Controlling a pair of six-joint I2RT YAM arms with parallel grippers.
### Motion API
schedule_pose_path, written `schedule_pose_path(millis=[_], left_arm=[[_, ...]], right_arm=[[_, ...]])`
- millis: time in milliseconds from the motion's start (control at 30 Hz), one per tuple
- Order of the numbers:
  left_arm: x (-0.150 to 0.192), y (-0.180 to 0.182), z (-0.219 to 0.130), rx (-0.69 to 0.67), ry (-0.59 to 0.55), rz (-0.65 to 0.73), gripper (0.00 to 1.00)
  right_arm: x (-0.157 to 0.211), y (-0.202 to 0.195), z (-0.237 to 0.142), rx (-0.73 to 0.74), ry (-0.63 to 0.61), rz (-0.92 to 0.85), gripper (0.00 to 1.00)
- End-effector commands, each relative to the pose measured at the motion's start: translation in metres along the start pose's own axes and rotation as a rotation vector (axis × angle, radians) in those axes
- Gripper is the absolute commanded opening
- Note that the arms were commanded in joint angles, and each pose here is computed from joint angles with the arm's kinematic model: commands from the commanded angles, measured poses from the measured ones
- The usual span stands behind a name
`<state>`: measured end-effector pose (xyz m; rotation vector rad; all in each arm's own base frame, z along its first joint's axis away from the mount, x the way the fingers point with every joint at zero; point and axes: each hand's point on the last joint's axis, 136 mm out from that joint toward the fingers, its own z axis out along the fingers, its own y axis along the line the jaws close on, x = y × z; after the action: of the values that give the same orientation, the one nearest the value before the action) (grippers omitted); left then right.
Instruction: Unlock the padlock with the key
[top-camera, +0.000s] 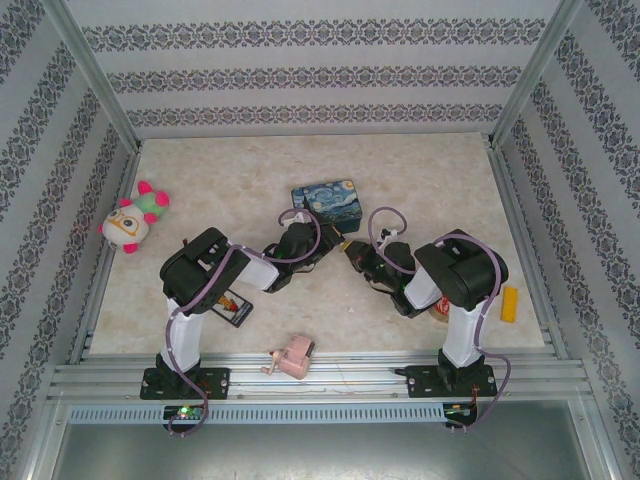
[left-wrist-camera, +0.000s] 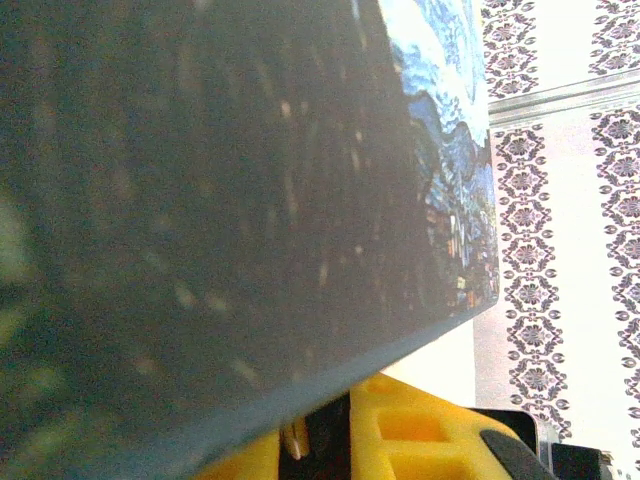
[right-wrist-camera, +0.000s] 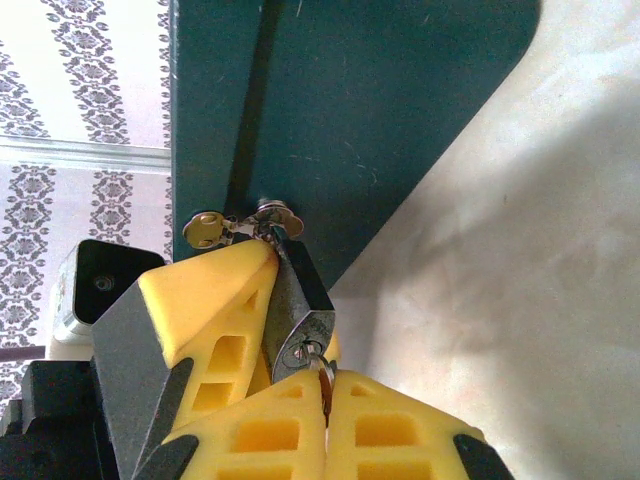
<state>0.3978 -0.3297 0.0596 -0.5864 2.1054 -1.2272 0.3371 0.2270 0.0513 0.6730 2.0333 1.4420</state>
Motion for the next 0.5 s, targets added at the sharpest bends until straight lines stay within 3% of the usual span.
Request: schedule_pose_path(millis=[0, 333, 467], left_arm=[[0.008, -0.016, 0.002, 0.068, 0.041, 0.001, 0.17], [0.028, -0.015, 0.004, 0.074, 0.094, 0.009, 0.05], [0.025, -0.012, 0.002, 0.069, 0.077, 0.001, 0.04]], right_arm=[[-0.002, 0.020, -0.002, -0.061, -0.020, -0.058, 0.00], [-0.012, 0.045, 0.009, -0.128, -0.032, -0.084, 0.02], [-0.014, 0.036, -0.001, -0.106, -0.027, -0.105, 0.28]])
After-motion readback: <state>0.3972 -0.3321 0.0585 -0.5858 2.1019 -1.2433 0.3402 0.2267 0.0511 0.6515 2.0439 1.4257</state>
